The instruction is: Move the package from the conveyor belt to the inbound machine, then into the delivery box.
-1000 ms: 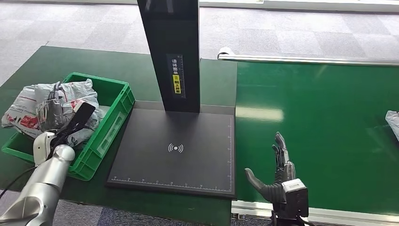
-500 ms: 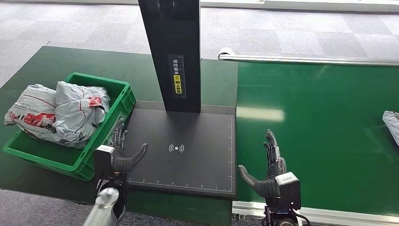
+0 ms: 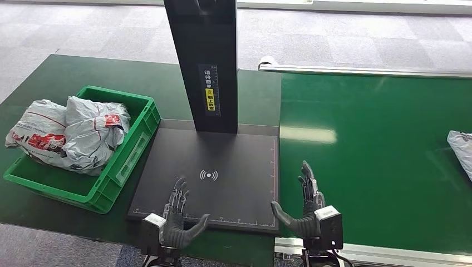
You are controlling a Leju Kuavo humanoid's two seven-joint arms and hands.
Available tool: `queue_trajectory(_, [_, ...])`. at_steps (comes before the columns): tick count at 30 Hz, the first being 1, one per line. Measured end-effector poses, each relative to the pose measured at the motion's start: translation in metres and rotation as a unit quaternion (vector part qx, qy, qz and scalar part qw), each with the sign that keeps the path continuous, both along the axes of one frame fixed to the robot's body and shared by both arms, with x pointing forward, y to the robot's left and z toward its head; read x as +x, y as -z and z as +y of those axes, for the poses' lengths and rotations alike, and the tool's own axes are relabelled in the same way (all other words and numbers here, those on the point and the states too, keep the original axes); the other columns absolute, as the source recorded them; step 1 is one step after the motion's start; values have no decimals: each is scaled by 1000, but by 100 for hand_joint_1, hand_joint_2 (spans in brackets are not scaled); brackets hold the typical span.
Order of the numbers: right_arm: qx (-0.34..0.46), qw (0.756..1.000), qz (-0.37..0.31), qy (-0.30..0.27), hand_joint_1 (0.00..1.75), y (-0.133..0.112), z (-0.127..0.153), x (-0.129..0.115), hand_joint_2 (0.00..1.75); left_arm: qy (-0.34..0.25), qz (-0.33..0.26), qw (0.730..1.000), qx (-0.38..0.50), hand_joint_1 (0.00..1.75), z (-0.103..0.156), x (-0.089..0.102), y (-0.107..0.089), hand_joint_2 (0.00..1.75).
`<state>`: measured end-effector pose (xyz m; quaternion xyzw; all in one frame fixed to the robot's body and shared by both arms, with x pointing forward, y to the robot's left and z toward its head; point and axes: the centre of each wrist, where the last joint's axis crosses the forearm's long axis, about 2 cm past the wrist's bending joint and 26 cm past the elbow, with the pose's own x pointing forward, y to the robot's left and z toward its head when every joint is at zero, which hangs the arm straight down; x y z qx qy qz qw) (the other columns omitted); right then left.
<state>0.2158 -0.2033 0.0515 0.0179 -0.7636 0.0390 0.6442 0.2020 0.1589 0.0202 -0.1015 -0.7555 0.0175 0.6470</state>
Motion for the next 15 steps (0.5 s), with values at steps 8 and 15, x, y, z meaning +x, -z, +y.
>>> queue_trajectory(8, [6,999,28,-19,0,15,9,-3,175,12,-9,1000,4,0,-11,-9,5,175])
queue_trajectory(15, [-1,1000,22,-17,0,16,7,3,175,15,-16,1000,9,0,-15,-6,5,175])
